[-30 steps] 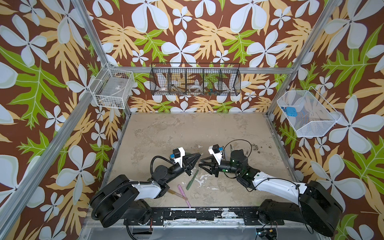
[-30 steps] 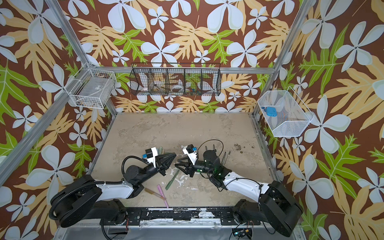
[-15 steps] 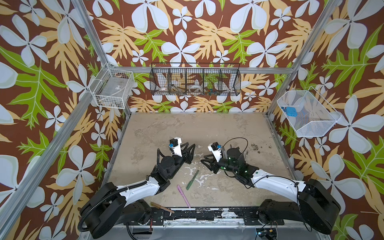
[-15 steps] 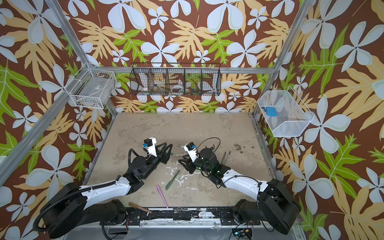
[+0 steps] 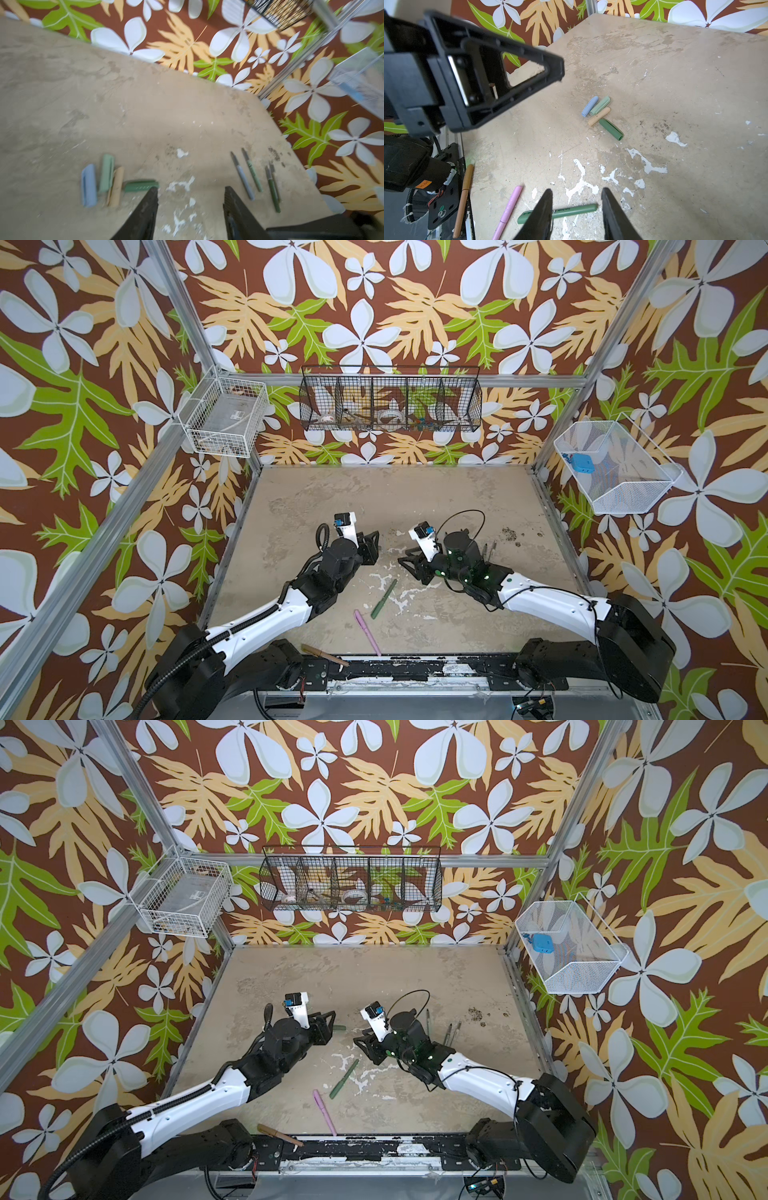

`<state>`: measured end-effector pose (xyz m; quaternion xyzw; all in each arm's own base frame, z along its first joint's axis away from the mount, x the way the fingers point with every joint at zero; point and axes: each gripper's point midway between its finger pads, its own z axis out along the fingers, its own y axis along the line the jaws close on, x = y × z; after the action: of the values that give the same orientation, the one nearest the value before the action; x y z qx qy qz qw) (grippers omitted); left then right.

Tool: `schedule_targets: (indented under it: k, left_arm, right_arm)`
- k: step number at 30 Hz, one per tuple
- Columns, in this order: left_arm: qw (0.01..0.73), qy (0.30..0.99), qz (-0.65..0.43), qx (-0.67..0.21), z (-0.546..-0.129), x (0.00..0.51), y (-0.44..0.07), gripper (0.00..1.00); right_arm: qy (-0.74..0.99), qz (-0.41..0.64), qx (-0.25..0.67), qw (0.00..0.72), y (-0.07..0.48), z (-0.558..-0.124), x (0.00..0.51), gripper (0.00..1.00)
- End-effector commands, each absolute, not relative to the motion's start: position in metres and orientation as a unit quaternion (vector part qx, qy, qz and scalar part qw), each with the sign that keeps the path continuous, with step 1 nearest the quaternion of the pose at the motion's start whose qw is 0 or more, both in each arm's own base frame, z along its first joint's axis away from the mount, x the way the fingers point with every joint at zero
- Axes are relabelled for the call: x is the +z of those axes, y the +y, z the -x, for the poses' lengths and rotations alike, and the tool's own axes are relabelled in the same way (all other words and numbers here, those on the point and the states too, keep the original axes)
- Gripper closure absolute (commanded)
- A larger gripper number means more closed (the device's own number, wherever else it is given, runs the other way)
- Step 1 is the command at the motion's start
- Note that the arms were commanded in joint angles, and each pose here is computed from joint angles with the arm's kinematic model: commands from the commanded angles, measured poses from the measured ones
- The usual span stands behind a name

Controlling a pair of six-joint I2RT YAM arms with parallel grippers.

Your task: Open the pen caps

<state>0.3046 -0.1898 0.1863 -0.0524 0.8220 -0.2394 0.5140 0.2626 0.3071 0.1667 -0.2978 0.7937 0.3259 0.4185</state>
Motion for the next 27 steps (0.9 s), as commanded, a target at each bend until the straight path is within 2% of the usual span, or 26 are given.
schedule_targets:
  k: [1, 7, 12, 14, 17, 20, 27]
  left_arm:
    - [0.459, 0.867, 0.085, -0.174, -0.283, 0.152, -0.158, 0.43]
    - [0.429, 0.880, 0.092, -0.183, -0.255, 0.156, -0.143, 0.33]
    - [0.382, 0.903, 0.096, -0.171, -0.239, 0.155, -0.137, 0.29]
    - [0.371, 0.908, 0.105, -0.162, -0.234, 0.160, -0.131, 0.18]
    - [0.358, 0.913, 0.125, -0.153, -0.230, 0.168, -0.122, 0.12]
    - [0.326, 0.919, 0.170, -0.144, -0.225, 0.167, -0.111, 0.12]
    - [0.202, 0.935, 0.260, -0.131, -0.200, 0.141, -0.105, 0.22]
  right_arm:
    - [0.821, 0.283, 0.303, 0.392, 0.300, -0.261, 0.157, 0.60]
    - [0.831, 0.301, 0.296, 0.363, 0.304, -0.248, 0.153, 0.59]
    - [0.840, 0.296, 0.285, 0.355, 0.296, -0.244, 0.152, 0.57]
    - [0.844, 0.294, 0.271, 0.356, 0.290, -0.245, 0.149, 0.57]
    - [0.851, 0.292, 0.265, 0.346, 0.287, -0.243, 0.140, 0.56]
    - [0.853, 0.301, 0.275, 0.326, 0.293, -0.239, 0.134, 0.56]
    - [0.853, 0.307, 0.283, 0.313, 0.295, -0.236, 0.131, 0.55]
